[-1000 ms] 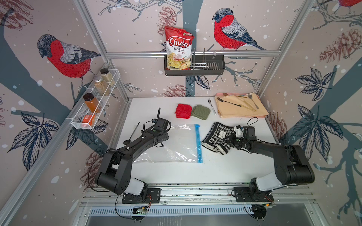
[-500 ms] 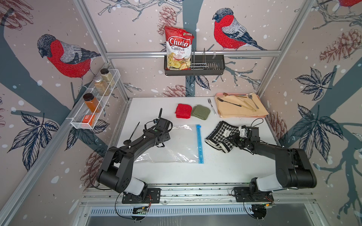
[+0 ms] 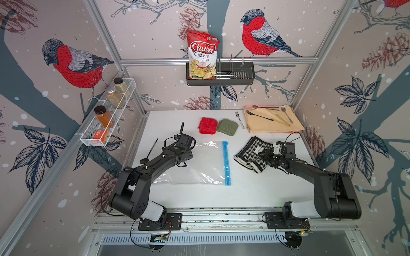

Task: Take the scarf out of the vacuum bag
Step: Place the scarf at the center of the board.

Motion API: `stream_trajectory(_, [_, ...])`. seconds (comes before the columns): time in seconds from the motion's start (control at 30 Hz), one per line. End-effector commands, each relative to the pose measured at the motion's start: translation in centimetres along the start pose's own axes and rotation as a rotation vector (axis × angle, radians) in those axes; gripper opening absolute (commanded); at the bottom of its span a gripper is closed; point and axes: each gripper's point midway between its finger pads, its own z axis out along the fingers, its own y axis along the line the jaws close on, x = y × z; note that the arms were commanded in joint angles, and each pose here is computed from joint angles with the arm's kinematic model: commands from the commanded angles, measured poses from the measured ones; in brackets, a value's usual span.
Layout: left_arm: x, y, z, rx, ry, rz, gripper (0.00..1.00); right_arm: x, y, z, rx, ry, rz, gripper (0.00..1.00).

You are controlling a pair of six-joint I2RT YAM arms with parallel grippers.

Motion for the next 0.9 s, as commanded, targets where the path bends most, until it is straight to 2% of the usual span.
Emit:
stream_trajectory(0.0, [-0.4,-0.1,0.0,0.001,-0.02,-0.011,0.1,-0.9,-0.1,-1.0,0.041,-0.043,-0.016,0.55])
stream_trajectory(0.07, [-0.4,-0.1,0.0,0.002,-0.02,-0.011,0.1,-1.4,0.0,-1.7,0.063,-0.066,-0.025,0.73])
stream_trajectory(0.1, [-0.4,-0.1,-0.1,0.004,-0.021,-0.011,0.1,-1.7,0.1,-2.1,0.077,-0.079,-0.031,0.77])
stream_trajectory(0.27, [-0.5,-0.4,0.0,0.012,-0.02,-0.008,0.11,-3.4,-0.3,-4.5,0.163,-0.161,-0.049,0.83])
stream_trajectory(0.43, [-0.7,-0.6,-0.1,0.017,-0.027,-0.01,0.1,-5.0,-3.0,-7.4,0.406,-0.236,-0.031,0.88])
stream_trajectory(0.5, [-0.7,-0.6,-0.1,0.017,-0.025,-0.007,0.1,-5.7,-3.2,-8.4,0.451,-0.271,-0.048,0.89])
stream_trajectory(0.57, [-0.7,-0.6,-0.1,0.017,-0.026,-0.006,0.1,-6.2,-1.6,-8.8,0.383,-0.3,-0.086,0.87])
stream_trajectory(0.67, [-0.8,-0.6,-0.2,0.016,-0.029,-0.006,0.11,-5.5,3.1,-7.8,0.102,-0.287,-0.166,0.86])
stream_trajectory(0.73, [-0.9,-0.7,-0.3,0.018,-0.032,-0.008,0.1,-4.2,6.0,-7.1,-0.071,-0.221,-0.201,0.83])
stream_trajectory(0.8, [-1.0,-0.7,-0.4,0.02,-0.036,-0.011,0.11,-3.1,8.0,-6.6,-0.179,-0.163,-0.24,0.75])
stream_trajectory(0.87, [-1.1,-0.7,-0.5,0.019,-0.04,-0.01,0.1,-2.2,9.5,-6.5,-0.262,-0.121,-0.266,0.63])
